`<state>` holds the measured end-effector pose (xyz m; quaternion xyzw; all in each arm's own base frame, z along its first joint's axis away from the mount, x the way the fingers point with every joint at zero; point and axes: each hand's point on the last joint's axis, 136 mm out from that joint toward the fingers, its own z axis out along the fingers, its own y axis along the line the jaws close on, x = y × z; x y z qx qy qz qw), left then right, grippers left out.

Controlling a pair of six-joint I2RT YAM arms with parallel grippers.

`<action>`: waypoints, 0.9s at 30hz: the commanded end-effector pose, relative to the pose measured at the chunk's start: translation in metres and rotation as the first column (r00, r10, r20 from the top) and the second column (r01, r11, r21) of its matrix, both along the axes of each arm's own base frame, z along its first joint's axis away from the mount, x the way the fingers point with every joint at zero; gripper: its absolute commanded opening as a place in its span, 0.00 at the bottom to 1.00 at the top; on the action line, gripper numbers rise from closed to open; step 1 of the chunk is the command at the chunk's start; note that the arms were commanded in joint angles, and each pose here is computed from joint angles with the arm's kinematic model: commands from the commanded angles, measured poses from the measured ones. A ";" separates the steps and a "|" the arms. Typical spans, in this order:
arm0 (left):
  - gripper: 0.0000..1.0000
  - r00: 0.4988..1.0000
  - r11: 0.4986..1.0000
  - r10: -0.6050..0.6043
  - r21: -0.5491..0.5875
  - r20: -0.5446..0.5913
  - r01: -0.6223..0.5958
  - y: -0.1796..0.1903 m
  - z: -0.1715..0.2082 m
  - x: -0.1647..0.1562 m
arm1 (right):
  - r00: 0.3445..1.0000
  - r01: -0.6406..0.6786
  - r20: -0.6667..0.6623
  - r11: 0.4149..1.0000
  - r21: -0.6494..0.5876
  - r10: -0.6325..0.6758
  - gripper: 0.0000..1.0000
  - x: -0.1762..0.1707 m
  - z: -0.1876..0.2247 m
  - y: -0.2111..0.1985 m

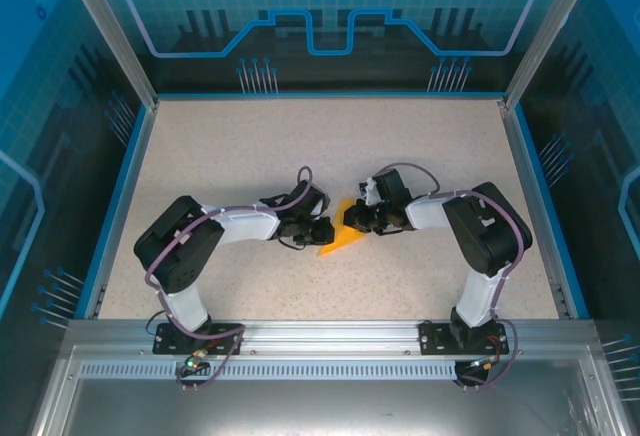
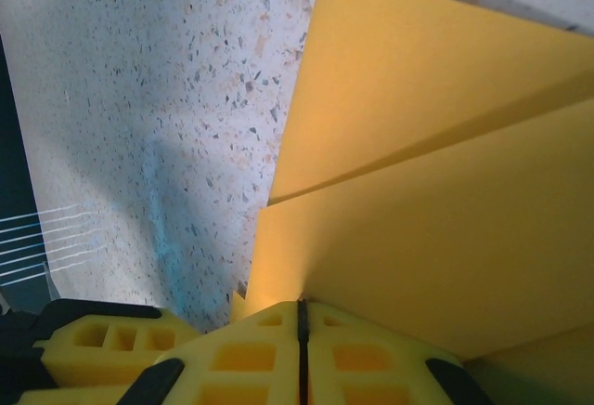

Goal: Fold a paper plane with a square sheet of paper (pick it up from the middle)
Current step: Fourth fold the wing at the center of the table.

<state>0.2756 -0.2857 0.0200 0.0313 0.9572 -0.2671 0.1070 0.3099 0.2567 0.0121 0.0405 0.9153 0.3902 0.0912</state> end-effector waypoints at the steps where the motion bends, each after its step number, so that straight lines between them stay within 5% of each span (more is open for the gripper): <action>1: 0.21 0.999 0.998 -0.039 -0.059 -0.035 0.037 -0.010 0.032 -0.008 | 0.996 -0.002 -0.094 0.994 -0.114 -0.009 0.08 -0.020 -0.037 -0.016; 7: 0.25 0.997 0.993 -0.004 -0.117 -0.072 -0.004 -0.017 0.033 -0.007 | 0.994 0.003 -0.107 0.992 -0.123 -0.017 0.08 -0.021 -0.043 -0.018; 13: 0.17 0.995 0.986 0.042 -0.155 -0.094 -0.056 -0.019 0.026 -0.006 | 0.993 0.003 -0.116 0.990 -0.138 -0.019 0.08 -0.023 -0.045 -0.021; 27: 0.17 0.979 0.992 0.084 -0.075 -0.185 -0.100 -0.007 -0.008 -0.016 | 0.991 0.006 -0.128 0.989 -0.145 -0.025 0.08 -0.024 -0.048 -0.021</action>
